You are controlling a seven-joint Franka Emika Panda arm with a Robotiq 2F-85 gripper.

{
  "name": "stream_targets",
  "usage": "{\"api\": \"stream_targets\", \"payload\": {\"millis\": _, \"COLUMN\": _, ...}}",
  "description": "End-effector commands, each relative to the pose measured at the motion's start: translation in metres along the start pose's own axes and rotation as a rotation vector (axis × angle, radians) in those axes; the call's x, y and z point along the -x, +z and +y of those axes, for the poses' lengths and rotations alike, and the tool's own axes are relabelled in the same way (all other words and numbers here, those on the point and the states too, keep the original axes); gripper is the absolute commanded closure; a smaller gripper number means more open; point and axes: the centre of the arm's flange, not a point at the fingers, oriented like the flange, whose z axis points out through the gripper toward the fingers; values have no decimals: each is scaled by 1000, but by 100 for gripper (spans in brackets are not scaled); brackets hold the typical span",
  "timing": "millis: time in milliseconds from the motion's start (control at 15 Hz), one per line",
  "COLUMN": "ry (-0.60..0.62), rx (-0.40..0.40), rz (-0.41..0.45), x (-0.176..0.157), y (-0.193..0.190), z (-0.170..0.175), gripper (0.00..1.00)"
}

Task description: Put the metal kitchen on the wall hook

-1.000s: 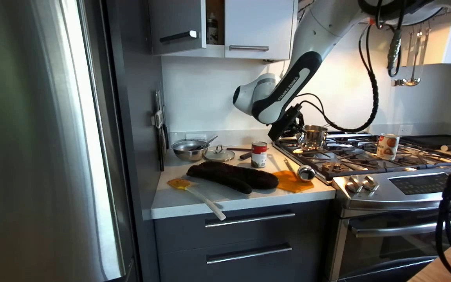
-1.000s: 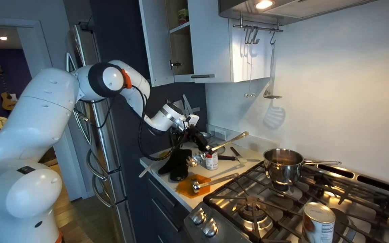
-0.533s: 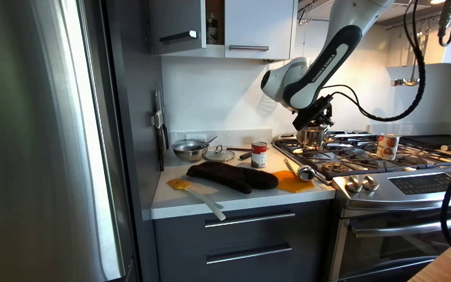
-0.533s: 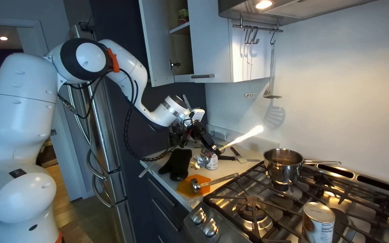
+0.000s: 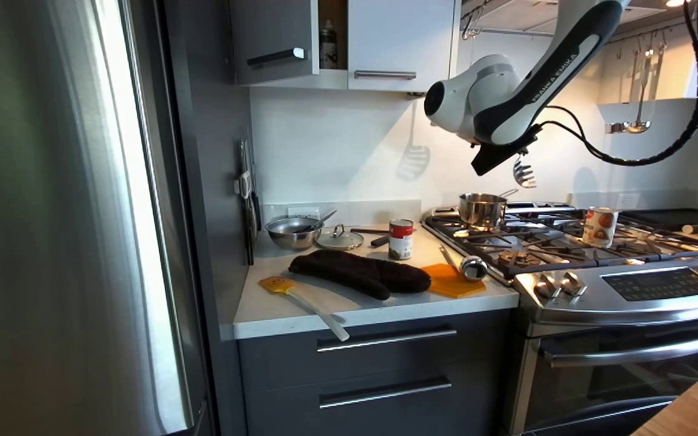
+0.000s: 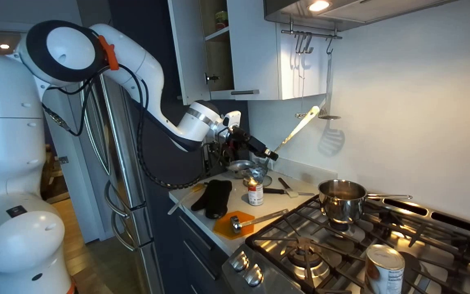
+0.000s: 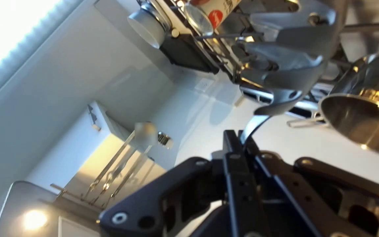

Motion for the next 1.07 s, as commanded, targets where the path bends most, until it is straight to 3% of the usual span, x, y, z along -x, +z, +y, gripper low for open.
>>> {"api": "stream_targets", "payload": {"millis": 0, "ry": 106, "rx": -17, "rz": 154, "x": -5, "y": -20, "z": 34, "gripper": 99}}
{"api": "stream_targets", "payload": {"millis": 133, "ry": 150, "rx": -40, "rz": 236, "x": -19, "y": -29, "z": 43, "gripper": 99}}
{"api": "stream_targets", "payload": {"millis": 267, "ry": 182, "rx": -55, "rz": 259, "x": -33, "y": -29, "z": 54, "gripper": 99}}
{"api": "stream_targets", "payload": {"millis": 533, "ry": 238, "rx": -83, "rz": 176, "x": -40, "y": 3, "z": 78, "gripper": 99}}
{"api": "stream_targets", "payload": {"millis": 600, "ry": 192, "rx": -180, "rz": 171, "x": -39, "y": 13, "z": 79, "gripper": 99}}
{"api": "stream_targets", "payload": {"millis": 667, "ry": 207, "rx": -84, "rz": 187, "x": -49, "y": -5, "z": 64, "gripper": 96}}
{"api": "stream_targets", "payload": {"millis": 800, "ry": 207, "rx": -148, "rz": 170, "x": -47, "y": 6, "z": 68, "gripper": 96}}
{"api": "stream_targets", "payload": {"millis": 1000, "ry": 206, "rx": -158, "rz": 168, "x": -45, "y": 7, "z": 69, "gripper": 96}}
